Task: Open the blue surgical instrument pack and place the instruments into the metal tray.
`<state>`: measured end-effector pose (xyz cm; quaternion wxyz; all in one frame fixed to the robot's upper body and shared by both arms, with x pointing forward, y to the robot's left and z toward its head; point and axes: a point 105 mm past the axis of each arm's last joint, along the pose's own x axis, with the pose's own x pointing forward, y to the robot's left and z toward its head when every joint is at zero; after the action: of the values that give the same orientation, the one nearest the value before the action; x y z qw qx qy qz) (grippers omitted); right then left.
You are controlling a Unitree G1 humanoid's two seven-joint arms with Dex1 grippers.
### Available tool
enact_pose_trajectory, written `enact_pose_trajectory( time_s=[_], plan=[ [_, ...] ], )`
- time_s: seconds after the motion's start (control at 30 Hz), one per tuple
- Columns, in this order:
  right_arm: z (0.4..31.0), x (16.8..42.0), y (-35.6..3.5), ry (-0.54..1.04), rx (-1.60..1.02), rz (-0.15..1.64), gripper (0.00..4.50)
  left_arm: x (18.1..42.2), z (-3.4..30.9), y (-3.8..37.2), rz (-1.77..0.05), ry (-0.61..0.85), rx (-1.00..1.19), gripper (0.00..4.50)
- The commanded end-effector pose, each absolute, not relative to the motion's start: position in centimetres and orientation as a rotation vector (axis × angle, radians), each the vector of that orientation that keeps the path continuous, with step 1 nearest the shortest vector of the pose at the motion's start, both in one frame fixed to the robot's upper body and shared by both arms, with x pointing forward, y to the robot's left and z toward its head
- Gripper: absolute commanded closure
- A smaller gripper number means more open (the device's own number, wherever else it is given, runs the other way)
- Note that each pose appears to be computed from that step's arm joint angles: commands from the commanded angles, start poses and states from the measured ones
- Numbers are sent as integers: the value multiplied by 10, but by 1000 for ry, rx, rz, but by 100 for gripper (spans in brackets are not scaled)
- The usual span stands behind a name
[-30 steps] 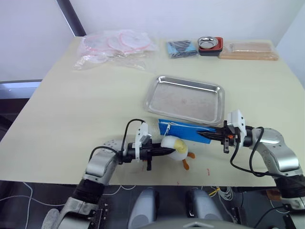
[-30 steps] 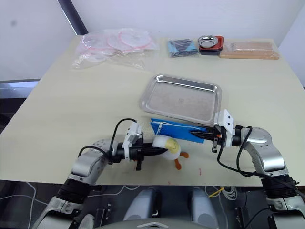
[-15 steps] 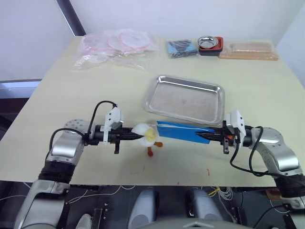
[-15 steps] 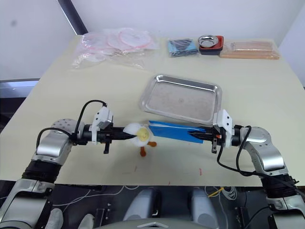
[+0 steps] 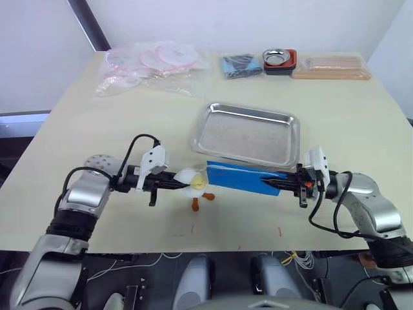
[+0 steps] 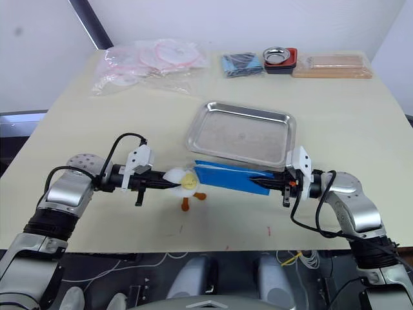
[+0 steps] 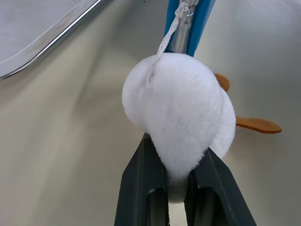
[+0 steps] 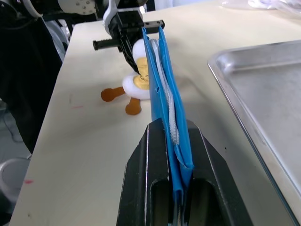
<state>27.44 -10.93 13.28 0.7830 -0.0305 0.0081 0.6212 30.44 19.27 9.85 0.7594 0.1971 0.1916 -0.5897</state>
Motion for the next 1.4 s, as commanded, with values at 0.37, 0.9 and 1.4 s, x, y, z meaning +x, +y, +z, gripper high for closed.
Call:
enact_pose_trajectory(
  time_s=[0.37, 0.9, 1.4],
  plan=[
    [203, 275, -111, -250, 260, 1292, 450, 294, 65, 204, -1244, 545, 380, 442],
    [165, 274, -96, -160, -87, 1373, 450, 289, 116, 235, -1356, 591, 656, 442],
    [154, 274, -92, -166, -173, 1365, 450, 321, 136, 254, -1236, 705, 1021, 244]
  ],
)
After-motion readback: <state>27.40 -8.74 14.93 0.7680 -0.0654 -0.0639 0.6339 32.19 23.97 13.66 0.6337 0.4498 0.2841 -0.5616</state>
